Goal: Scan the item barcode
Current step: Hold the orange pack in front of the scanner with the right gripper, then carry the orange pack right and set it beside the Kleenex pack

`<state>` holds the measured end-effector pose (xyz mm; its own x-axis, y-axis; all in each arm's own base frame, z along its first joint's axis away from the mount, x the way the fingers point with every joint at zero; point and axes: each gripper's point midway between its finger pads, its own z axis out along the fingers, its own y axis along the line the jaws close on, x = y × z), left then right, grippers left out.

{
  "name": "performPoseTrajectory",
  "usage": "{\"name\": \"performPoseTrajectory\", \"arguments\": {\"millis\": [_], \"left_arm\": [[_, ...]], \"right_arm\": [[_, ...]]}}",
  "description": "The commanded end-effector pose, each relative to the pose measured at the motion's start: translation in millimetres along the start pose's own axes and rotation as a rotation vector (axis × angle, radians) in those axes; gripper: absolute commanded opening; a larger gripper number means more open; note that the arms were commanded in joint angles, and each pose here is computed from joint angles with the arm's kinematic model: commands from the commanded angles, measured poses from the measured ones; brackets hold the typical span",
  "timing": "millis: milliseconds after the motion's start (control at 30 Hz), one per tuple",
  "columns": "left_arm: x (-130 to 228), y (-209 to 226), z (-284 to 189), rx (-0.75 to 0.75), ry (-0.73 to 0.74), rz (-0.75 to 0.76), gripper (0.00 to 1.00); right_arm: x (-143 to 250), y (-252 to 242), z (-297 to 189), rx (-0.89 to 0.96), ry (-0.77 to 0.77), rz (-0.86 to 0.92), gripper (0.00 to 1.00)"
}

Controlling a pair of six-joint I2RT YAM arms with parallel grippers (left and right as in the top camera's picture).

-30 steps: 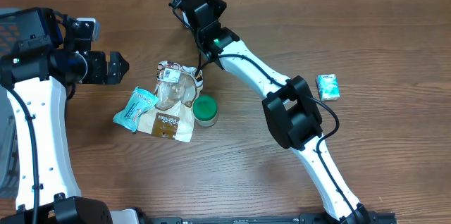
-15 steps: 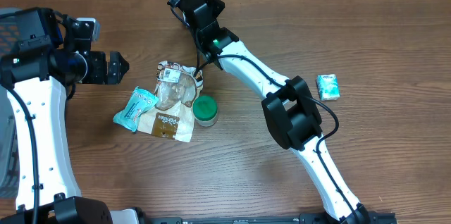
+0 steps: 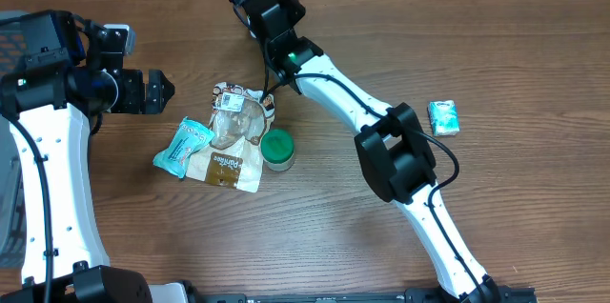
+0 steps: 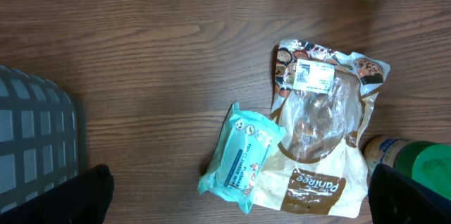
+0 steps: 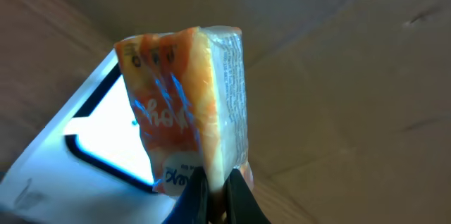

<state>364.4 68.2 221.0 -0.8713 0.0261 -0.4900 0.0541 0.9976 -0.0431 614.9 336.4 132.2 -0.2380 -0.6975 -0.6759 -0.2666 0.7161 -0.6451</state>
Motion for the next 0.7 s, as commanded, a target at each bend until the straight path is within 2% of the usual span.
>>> {"name": "performPoseTrajectory", "arguments": {"millis": [0,167,333,400,500,667], "left_arm": [[-8.4,-1.7,-8.0,0.003,-0.032,0.021,0.99],[-8.4,-1.7,-8.0,0.003,-0.032,0.021,1.0],[-8.4,-1.7,-8.0,0.003,-0.032,0.021,1.0],[-8.4,-1.7,-8.0,0.003,-0.032,0.021,0.99],[-8.4,-1.7,-8.0,0.003,-0.032,0.021,1.0],[-8.4,-1.7,-8.0,0.003,-0.032,0.021,1.0]], "right_arm": [[-51.1,-33.2,-41.1,-0.087,-0.081,0.182,0.04],[-69.7,-54.9,-86.0,-0.278,-0.064,0.35,0.04],[-73.9,-101.7,-154.3,-0.471,0.002,0.522,0.04],[-55.7,-124.8,-182.5,-0.504,0.101,0.618,0.04],[-7.3,-154.7,-219.4,-0.487,0.315,0.747,0.04],[95.1,-174.7,-255.7,-0.414,0.736,0.832,0.04]]}}
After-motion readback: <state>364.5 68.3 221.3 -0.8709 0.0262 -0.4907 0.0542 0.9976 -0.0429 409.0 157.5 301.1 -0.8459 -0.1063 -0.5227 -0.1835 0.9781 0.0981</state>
